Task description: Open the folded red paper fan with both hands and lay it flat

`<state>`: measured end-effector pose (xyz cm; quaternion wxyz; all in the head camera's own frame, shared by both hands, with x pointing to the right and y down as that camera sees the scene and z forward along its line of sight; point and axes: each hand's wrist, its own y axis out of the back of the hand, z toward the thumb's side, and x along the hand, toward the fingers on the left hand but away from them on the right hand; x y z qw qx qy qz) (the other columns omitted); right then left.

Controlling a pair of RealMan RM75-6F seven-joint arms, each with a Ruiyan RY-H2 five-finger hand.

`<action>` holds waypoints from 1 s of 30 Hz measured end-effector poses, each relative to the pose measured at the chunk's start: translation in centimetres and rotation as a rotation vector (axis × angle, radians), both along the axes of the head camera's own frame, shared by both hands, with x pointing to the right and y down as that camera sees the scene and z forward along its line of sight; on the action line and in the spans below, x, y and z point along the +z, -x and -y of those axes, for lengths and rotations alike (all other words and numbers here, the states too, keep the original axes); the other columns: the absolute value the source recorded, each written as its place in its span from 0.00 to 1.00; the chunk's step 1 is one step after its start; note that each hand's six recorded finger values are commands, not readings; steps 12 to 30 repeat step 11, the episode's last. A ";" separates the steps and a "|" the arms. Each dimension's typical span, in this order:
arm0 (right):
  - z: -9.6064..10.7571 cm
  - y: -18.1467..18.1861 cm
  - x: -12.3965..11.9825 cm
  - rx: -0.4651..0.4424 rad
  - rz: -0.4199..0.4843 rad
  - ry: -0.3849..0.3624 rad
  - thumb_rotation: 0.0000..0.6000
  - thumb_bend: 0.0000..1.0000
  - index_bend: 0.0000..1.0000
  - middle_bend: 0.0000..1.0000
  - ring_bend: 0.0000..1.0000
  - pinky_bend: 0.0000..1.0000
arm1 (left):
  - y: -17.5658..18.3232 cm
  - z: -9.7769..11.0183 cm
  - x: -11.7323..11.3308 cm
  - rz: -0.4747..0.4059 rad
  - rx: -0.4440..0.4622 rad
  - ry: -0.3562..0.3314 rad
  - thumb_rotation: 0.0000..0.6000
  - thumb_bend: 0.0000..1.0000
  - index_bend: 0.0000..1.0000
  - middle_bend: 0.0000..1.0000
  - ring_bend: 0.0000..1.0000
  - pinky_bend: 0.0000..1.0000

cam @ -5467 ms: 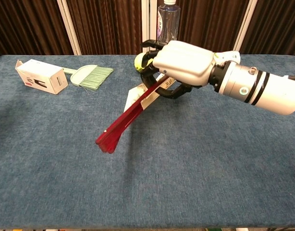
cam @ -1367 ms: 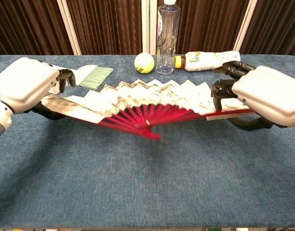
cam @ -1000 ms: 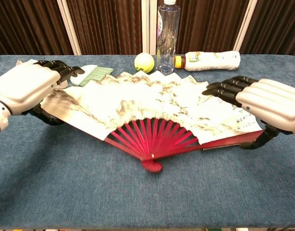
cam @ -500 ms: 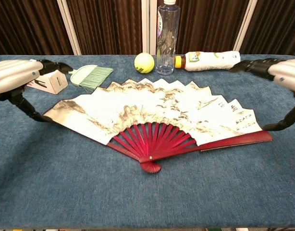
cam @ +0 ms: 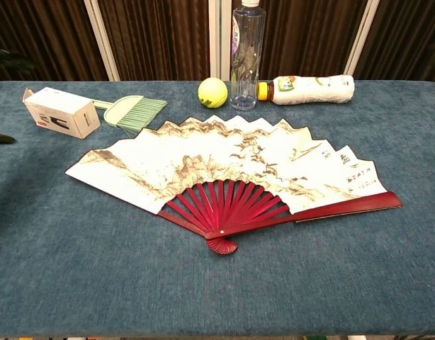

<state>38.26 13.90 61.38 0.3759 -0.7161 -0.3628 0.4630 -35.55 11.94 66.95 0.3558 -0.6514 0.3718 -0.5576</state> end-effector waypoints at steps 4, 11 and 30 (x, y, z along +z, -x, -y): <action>-1.3 -3.6 -1.9 0.090 0.020 -0.053 1.00 0.17 0.04 0.17 0.00 0.00 | 4.8 -2.0 -2.0 0.040 -0.063 -0.081 1.00 0.00 0.13 0.13 0.05 0.08; -4.9 -6.7 -3.5 0.193 -0.001 -0.051 1.00 0.17 0.05 0.17 0.00 0.00 | 8.4 -6.5 -5.0 0.114 -0.137 -0.084 1.00 0.00 0.14 0.13 0.05 0.08; -4.9 -6.7 -3.5 0.193 -0.001 -0.051 1.00 0.17 0.05 0.17 0.00 0.00 | 8.4 -6.5 -5.0 0.114 -0.137 -0.084 1.00 0.00 0.14 0.13 0.05 0.08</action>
